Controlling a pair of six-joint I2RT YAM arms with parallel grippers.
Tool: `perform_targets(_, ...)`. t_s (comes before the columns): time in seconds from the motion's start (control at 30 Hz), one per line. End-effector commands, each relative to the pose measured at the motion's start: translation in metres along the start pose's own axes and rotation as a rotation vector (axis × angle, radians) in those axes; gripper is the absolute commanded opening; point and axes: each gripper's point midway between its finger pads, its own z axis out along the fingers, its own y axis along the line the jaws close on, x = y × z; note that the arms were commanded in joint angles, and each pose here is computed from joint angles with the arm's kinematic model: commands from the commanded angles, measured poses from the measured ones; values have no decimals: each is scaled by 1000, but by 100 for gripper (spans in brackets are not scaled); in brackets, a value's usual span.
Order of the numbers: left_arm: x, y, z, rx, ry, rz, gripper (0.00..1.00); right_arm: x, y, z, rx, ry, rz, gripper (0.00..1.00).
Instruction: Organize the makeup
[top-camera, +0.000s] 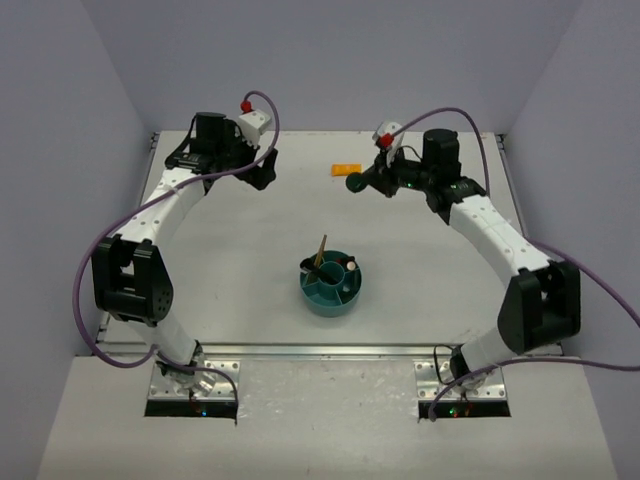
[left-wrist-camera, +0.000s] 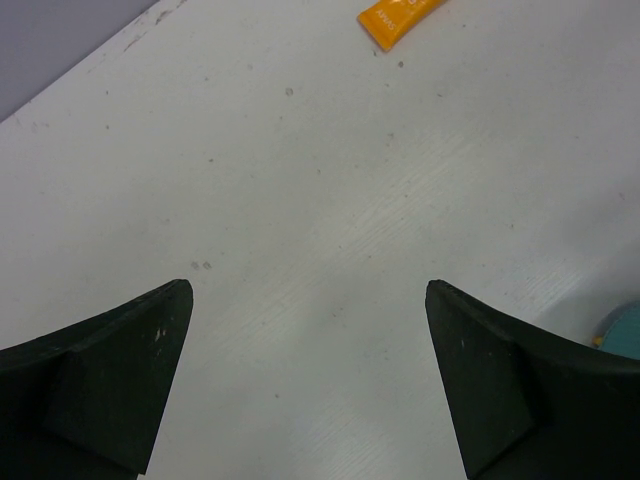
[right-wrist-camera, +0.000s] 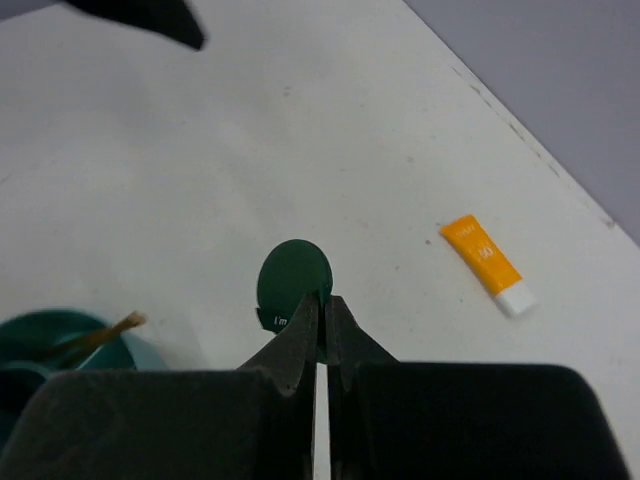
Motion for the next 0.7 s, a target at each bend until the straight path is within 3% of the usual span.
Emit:
perform_targets(0.0,-16,7,-9,-18,-53,16,100,23,113,-45,-463,-71,-503,0)
perform_targets(0.1,-18,7,-8,-12,-58,15,100,34,151,-63,-550,-87,-636,0)
perform_targets(0.33,-22,5,-6,3,-69,7,100,70,202,-72,-690,-27,-733,0)
perform_targets(0.67,-19,4,-11,-7,-63,-3,100,118,203,-59,-714,98,-918,0)
